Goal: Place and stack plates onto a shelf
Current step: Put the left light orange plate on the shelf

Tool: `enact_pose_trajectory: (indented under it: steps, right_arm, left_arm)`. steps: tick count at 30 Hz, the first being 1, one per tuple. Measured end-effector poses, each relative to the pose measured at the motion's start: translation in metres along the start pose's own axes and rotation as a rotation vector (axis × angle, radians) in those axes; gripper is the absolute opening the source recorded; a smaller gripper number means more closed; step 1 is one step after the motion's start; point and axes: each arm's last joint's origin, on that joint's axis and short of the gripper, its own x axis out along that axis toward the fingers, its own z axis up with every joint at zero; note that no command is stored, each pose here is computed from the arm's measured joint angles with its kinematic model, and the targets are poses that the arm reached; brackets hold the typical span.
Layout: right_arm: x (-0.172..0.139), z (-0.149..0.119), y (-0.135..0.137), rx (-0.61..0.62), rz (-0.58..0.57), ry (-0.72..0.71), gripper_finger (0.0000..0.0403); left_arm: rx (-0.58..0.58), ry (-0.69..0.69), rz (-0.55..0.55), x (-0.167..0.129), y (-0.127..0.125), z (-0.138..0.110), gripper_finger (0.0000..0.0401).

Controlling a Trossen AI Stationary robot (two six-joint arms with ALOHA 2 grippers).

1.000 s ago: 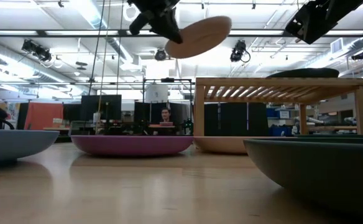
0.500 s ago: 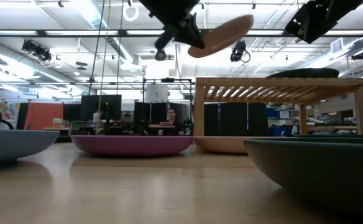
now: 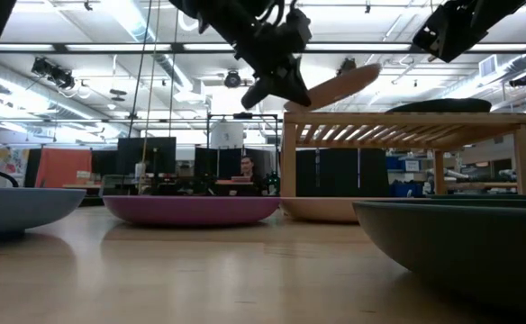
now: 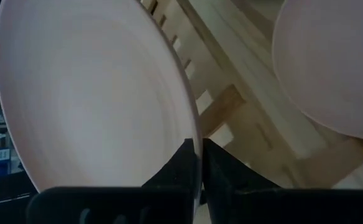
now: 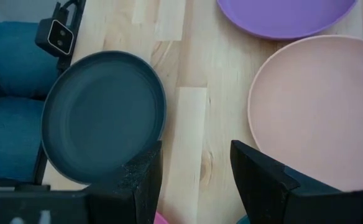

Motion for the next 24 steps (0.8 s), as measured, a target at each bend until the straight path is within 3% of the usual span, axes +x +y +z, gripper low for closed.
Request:
enact_pose_trajectory:
  steps: [24]
  right_arm:
    - [0.0, 0.0, 0.0, 0.0, 0.0, 0.0, 0.0193]
  left_arm:
    - [-0.025, 0.017, 0.007, 0.0059, 0.0022, -0.0079, 0.0023]
